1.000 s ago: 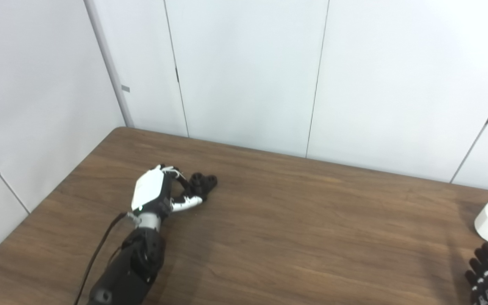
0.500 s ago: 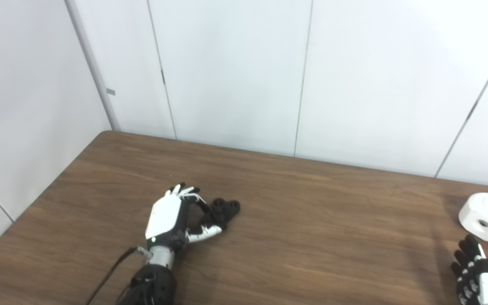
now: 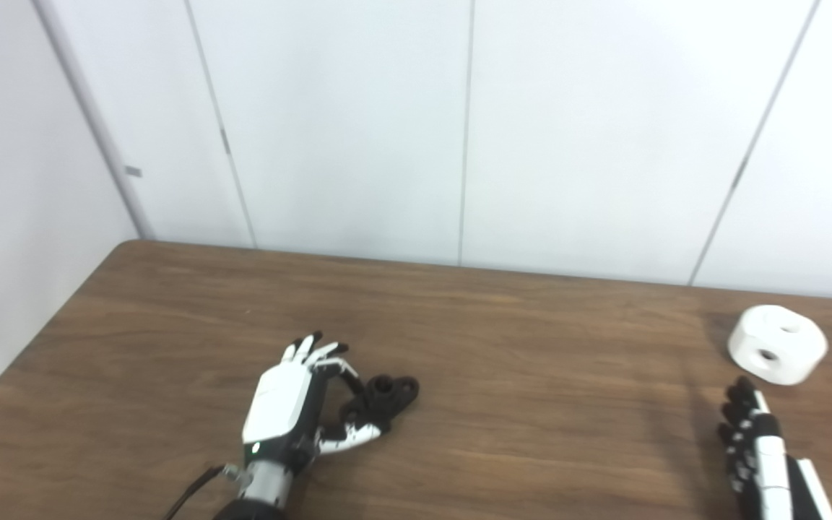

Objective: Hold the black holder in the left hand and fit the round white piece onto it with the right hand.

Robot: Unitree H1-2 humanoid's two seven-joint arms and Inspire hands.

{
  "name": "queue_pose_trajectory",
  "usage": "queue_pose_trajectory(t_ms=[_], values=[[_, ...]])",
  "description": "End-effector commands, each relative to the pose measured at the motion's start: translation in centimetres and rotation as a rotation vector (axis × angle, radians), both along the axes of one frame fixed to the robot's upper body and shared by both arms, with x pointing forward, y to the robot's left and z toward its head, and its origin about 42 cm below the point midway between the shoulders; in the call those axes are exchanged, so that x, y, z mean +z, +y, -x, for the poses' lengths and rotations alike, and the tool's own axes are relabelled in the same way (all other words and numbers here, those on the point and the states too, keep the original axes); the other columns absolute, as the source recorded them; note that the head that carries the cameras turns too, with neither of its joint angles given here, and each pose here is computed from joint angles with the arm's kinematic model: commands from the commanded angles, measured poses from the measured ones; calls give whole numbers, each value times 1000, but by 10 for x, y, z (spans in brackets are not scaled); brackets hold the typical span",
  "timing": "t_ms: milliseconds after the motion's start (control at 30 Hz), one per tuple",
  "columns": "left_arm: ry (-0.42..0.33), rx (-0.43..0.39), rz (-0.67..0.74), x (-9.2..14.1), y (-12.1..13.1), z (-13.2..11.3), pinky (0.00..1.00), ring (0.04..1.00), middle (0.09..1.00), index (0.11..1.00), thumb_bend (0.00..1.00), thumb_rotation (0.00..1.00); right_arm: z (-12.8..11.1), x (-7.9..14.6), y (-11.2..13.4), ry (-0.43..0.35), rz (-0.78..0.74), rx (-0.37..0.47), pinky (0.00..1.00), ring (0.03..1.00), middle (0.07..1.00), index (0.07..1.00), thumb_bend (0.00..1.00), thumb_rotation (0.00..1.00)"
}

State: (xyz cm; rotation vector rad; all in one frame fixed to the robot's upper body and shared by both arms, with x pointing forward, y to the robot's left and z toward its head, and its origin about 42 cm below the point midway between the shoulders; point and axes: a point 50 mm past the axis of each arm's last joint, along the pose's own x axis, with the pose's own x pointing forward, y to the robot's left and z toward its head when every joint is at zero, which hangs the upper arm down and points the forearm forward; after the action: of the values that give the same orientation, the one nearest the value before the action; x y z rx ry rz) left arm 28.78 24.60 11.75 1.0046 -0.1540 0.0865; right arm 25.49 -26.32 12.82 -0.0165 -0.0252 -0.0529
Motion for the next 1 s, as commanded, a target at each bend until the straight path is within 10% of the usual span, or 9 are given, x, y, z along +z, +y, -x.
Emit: queue_pose_trajectory(t_ms=[0,967], values=[[19,-40,0,-10,-9,16,1000,973,841,486,522,48,0,11,3,-44,3,11,1000,1000,987,998,563,1000],[126,-288,65,-2,-56,51,1000,961,840,486,521,47,8,39,18,8,26,5,1000,1000,983,983,622,1000]])
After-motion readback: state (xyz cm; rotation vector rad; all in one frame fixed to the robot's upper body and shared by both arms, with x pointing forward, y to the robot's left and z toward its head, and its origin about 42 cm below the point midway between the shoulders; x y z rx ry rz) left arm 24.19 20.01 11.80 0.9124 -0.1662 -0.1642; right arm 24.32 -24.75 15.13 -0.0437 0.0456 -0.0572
